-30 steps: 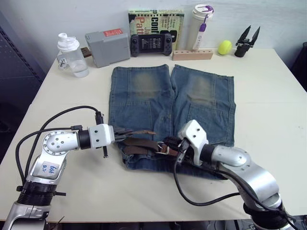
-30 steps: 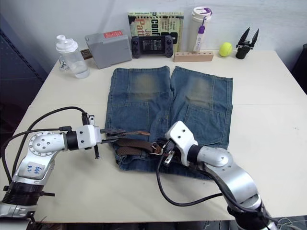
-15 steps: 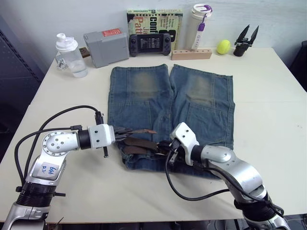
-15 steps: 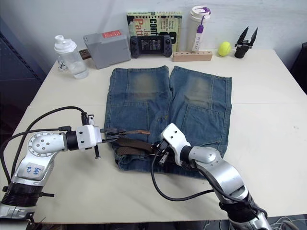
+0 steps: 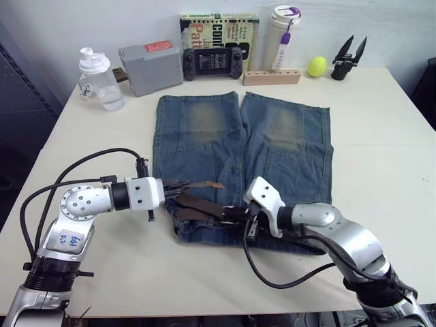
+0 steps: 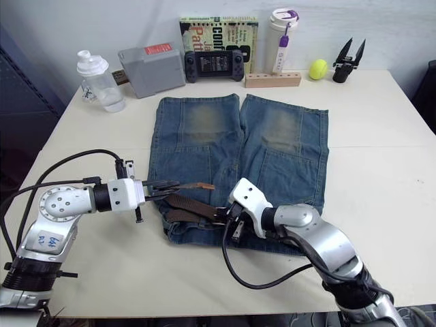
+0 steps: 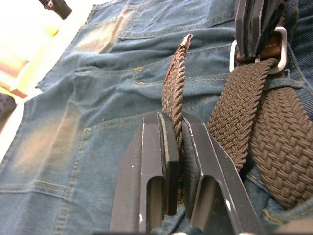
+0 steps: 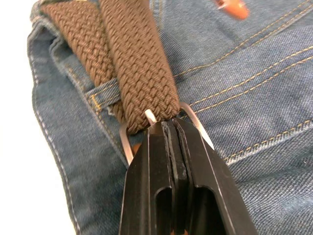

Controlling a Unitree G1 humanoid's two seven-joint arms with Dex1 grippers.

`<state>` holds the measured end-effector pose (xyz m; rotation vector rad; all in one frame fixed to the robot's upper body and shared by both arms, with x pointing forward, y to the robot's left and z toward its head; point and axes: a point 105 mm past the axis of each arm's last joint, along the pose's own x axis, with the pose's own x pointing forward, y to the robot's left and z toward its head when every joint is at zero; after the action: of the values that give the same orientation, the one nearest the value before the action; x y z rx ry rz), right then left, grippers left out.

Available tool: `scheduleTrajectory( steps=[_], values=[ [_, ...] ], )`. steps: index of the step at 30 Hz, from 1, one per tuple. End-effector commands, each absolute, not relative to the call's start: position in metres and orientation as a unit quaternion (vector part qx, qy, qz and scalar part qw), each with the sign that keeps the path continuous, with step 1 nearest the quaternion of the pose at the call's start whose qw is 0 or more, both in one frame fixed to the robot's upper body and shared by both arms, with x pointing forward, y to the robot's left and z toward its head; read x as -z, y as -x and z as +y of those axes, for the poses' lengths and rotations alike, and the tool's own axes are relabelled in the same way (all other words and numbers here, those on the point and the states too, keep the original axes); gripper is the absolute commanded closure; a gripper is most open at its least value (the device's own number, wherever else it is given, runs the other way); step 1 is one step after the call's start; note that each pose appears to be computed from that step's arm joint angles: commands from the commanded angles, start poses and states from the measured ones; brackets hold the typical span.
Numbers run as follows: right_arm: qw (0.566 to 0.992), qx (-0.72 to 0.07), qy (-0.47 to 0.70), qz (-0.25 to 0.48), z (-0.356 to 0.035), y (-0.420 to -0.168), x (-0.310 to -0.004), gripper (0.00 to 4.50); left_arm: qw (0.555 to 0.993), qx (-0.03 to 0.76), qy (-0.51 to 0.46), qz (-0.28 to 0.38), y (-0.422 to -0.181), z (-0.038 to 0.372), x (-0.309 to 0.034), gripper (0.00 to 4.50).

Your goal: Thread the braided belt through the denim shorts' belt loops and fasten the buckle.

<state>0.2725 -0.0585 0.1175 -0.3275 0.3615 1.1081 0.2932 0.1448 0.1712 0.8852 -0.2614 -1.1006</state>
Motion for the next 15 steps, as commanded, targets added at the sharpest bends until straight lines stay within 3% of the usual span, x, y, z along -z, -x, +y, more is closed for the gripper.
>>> scheduleTrajectory(
  steps=[1,15],
  values=[
    [0.816,-0.518,0.16,0.197,-0.069,-0.28,-0.11,4.42,0.749,0.497,-0.416,-0.141,-0.292,0.143,-0.18,4.5],
    [0.803,-0.546,0.158,0.176,-0.068,-0.278,-0.13,4.42,0.745,0.493,-0.423,-0.153,-0.291,0.14,-0.183,4.5]
  ],
)
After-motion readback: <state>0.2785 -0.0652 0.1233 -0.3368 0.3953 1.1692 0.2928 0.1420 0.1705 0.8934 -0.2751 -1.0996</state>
